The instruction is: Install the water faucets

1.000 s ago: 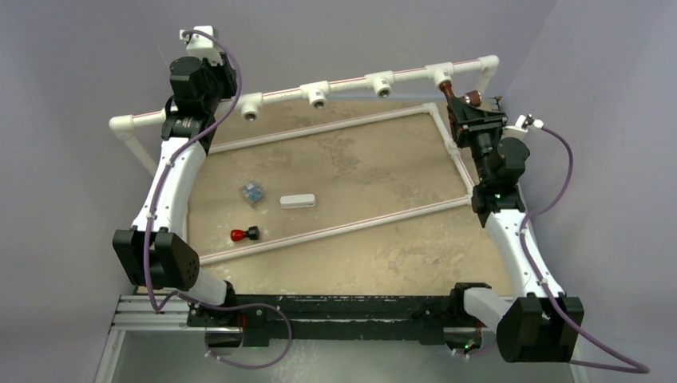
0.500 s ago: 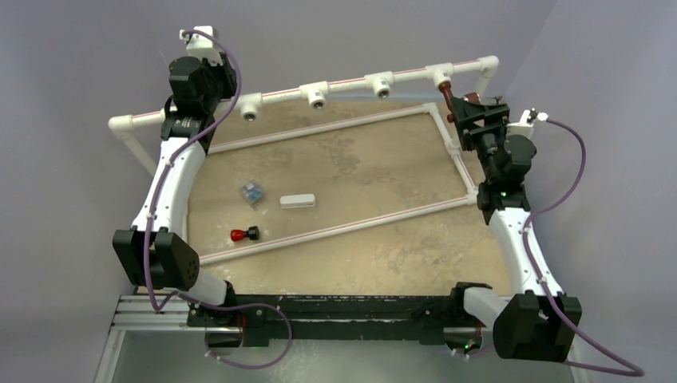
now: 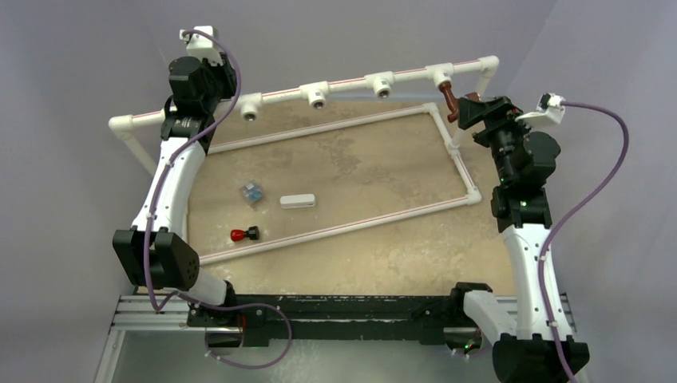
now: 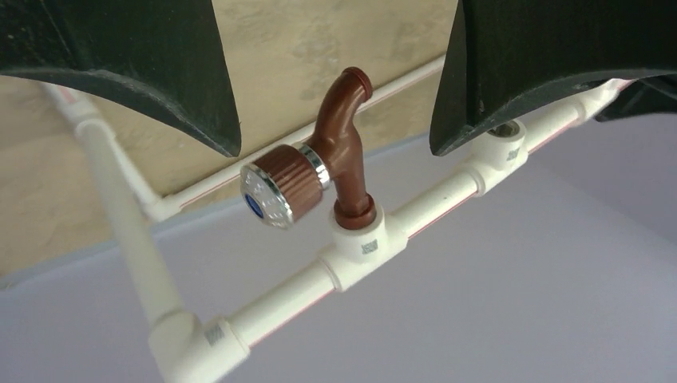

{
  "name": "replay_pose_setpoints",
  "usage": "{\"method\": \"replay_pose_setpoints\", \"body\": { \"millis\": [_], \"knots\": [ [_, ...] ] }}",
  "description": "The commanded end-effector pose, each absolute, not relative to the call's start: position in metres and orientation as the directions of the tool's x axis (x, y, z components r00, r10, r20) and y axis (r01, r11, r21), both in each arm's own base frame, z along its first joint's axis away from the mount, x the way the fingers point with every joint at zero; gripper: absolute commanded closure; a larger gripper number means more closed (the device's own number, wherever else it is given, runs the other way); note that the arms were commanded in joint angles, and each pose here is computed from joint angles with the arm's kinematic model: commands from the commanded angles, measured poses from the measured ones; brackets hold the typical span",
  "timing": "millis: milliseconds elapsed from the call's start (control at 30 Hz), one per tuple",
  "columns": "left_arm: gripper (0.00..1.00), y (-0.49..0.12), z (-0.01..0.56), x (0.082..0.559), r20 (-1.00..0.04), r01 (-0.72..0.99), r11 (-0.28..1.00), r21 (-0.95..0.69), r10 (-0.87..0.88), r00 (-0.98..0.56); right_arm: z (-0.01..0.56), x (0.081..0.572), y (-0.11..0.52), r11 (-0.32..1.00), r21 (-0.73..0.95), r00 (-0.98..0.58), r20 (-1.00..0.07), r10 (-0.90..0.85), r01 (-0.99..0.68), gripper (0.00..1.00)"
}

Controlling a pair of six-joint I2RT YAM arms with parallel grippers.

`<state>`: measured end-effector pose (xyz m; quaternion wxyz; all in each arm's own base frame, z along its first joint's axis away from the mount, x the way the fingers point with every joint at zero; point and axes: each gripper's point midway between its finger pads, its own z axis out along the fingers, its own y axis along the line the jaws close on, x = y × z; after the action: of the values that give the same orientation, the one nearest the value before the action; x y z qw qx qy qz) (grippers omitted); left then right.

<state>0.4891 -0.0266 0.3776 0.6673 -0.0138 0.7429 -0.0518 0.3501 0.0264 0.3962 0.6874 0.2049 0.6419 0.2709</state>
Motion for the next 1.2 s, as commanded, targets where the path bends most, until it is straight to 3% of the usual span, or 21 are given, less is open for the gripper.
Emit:
{"method": "replay_pose_setpoints", "body": {
  "millis": [0,233,433,600,767,900,1167],
  "knots": [
    [0.71,-0.026,0.334,0.488,-0.966,0.037,0.993,-0.112,-0.1,-0.239,0.429,0.343,0.024,0.916,0.388,0.105,-0.911,0.398,-0.105,0.11],
    [0.71,-0.027,0.333,0.488,-0.965,0.043,0.992,-0.115,-0.102,-0.241,0.439,0.336,0.047,0.986,0.078,0.117,-0.989,0.096,-0.144,0.11],
    [0.71,-0.027,0.334,0.488,-0.965,0.042,0.992,-0.115,-0.102,-0.24,0.426,0.332,0.075,0.939,-0.271,0.102,-0.962,-0.255,-0.213,0.11],
    [0.72,-0.028,0.333,0.488,-0.965,0.045,0.992,-0.117,-0.103,-0.241,0.415,0.33,0.053,0.836,-0.545,0.049,-0.838,-0.543,-0.056,0.1],
    [0.71,-0.027,0.334,0.488,-0.965,0.043,0.992,-0.117,-0.103,-0.24,0.407,0.327,0.026,0.603,-0.789,-0.039,-0.611,-0.791,0.119,0.06],
    [0.71,-0.027,0.334,0.488,-0.965,0.043,0.992,-0.117,-0.103,-0.24,0.412,0.325,0.016,0.452,-0.868,-0.068,-0.474,-0.878,0.206,0.06],
    [0.71,-0.028,0.333,0.488,-0.965,0.048,0.992,-0.118,-0.103,-0.242,0.424,0.335,0.019,0.313,-0.895,-0.062,-0.348,-0.935,0.317,0.06]
  ]
}}
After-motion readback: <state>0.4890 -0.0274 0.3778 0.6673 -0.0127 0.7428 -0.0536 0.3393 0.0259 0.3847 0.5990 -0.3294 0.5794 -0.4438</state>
